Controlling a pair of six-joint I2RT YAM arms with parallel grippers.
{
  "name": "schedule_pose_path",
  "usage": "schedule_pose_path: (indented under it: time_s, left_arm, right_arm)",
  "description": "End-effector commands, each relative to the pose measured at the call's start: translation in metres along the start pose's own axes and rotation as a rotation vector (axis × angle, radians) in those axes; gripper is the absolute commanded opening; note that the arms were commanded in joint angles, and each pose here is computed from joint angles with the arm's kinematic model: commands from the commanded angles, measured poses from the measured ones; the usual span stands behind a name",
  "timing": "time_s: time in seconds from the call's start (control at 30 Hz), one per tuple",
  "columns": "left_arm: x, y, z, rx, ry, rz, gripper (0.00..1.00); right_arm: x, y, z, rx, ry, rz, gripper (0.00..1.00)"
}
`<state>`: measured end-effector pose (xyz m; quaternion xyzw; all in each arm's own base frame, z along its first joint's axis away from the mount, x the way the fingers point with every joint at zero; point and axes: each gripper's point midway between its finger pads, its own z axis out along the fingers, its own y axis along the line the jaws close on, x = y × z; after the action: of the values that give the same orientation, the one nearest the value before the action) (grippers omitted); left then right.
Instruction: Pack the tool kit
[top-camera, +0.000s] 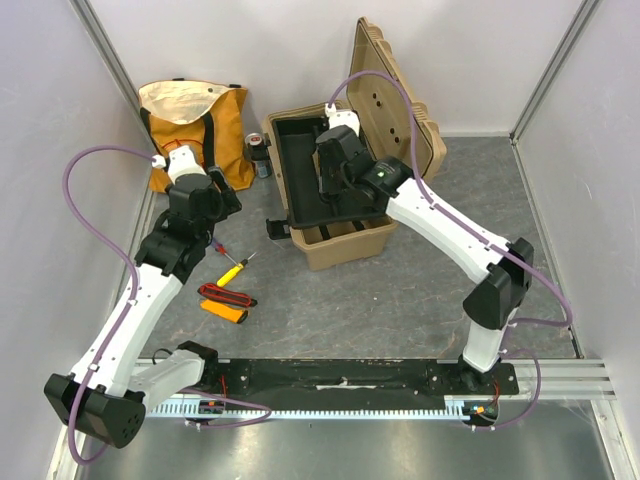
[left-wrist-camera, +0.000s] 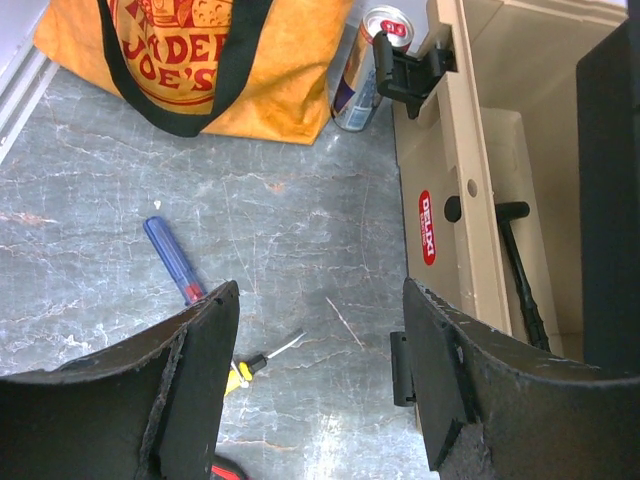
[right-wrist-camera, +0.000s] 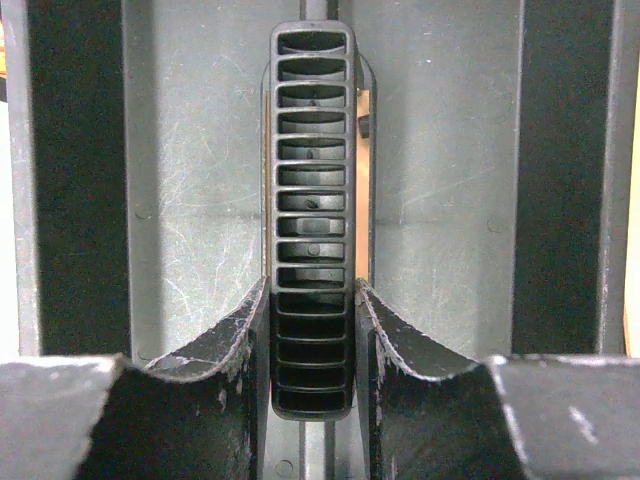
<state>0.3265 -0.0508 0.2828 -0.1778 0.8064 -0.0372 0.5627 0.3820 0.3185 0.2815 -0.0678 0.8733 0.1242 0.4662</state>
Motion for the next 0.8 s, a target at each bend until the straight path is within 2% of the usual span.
schedule_pose_path:
  time_s: [0.0, 0.2, 0.53, 0.77]
  left_arm:
    - [-0.001, -0.001, 0.001, 0.012, -0.008, -0.018, 0.72]
    - [0.004, 0.001, 0.003, 0.007, 0.006, -0.011, 0.72]
    - [0.005, 0.002, 0.005, 0.010, 0.009, -0.017, 0.72]
    - [0.008, 0.003, 0.005, 0.007, 0.018, -0.018, 0.72]
  right_arm:
    - [-0.022, -0.005, 0.016, 0.064, -0.106, -0.032, 0.00]
    - [-0.017, -0.009, 0.033, 0.093, -0.090, -0.105, 0.00]
    - [-0.005, -0.029, 0.054, 0.134, -0.044, -0.123, 0.00]
    - [0.006, -0.024, 0.069, 0.097, -0.024, -0.145, 0.00]
